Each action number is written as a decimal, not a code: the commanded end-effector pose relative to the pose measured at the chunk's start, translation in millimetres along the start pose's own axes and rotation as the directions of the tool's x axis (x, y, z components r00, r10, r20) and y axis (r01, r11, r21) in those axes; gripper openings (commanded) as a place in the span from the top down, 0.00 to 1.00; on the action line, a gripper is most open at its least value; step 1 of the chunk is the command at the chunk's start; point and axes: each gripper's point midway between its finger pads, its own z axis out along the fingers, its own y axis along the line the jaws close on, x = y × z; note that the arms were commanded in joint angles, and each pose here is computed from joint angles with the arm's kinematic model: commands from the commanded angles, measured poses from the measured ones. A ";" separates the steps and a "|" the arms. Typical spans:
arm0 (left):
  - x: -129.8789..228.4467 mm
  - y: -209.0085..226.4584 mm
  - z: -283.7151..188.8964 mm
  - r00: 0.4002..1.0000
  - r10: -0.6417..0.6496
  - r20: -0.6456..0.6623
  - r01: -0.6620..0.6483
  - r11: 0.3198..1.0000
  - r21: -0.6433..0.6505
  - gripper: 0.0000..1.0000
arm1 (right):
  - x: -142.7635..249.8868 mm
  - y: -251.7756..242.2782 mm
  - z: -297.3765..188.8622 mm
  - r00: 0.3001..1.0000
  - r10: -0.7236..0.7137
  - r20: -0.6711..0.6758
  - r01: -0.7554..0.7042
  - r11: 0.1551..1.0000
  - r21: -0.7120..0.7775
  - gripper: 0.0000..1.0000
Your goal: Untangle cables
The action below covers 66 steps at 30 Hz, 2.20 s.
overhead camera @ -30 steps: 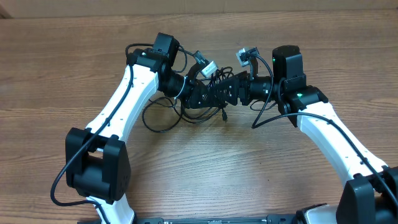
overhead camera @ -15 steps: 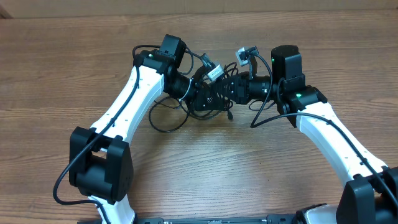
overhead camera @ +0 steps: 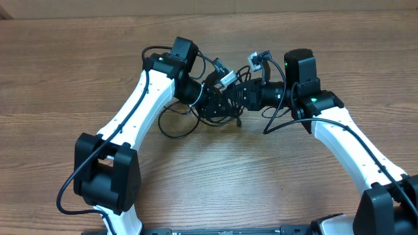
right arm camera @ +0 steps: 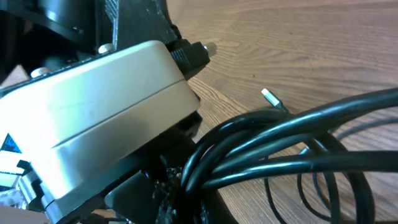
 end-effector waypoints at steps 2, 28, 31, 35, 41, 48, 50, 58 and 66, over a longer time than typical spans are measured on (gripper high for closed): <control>2.8 29.1 -14.9 0.992 -0.125 0.000 0.123 0.981 -0.150 0.96 | -0.6 -6.2 -2.0 1.000 -0.005 0.001 0.005 0.999 0.039 0.96; 36.3 101.5 -60.2 0.932 -0.361 0.032 0.324 0.789 -0.522 0.96 | -0.6 7.8 -2.1 0.997 0.071 -0.012 -0.072 0.997 -0.040 0.96; 36.5 102.1 -60.6 0.932 -0.361 0.031 0.323 0.787 -0.525 0.96 | -0.1 6.9 -2.1 0.996 0.090 -0.013 -0.090 0.995 -0.035 0.96; 40.2 107.5 -64.7 0.930 -0.366 0.025 0.316 0.764 -0.563 0.96 | 2.8 2.6 -2.0 0.990 0.139 -0.019 -0.139 0.990 -0.011 0.96; 39.4 104.7 -62.0 0.925 -0.379 0.032 0.333 0.766 -0.551 0.96 | 4.1 -1.2 -1.9 0.989 0.148 -0.018 -0.148 0.989 0.010 0.96; 16.3 65.4 -40.4 0.964 -0.265 0.030 0.261 0.918 -0.298 0.96 | 2.1 -8.4 -2.1 0.990 0.140 -0.001 -0.139 0.989 0.050 0.30; 5.9 45.4 -35.3 0.983 -0.180 0.043 0.185 0.967 -0.174 0.96 | 1.9 -9.5 -2.1 0.991 0.133 0.001 -0.133 0.990 0.056 0.20; -9.6 1.4 -23.8 0.995 0.034 0.089 -0.038 0.999 0.038 0.95 | 1.0 -12.4 -2.0 0.991 0.132 0.009 -0.132 0.989 0.073 0.16; -4.1 -0.5 -0.3 0.996 0.090 -0.002 -0.090 0.996 -0.024 0.96 | 4.3 -7.5 2.6 0.993 0.120 -0.006 -0.119 0.991 0.065 0.17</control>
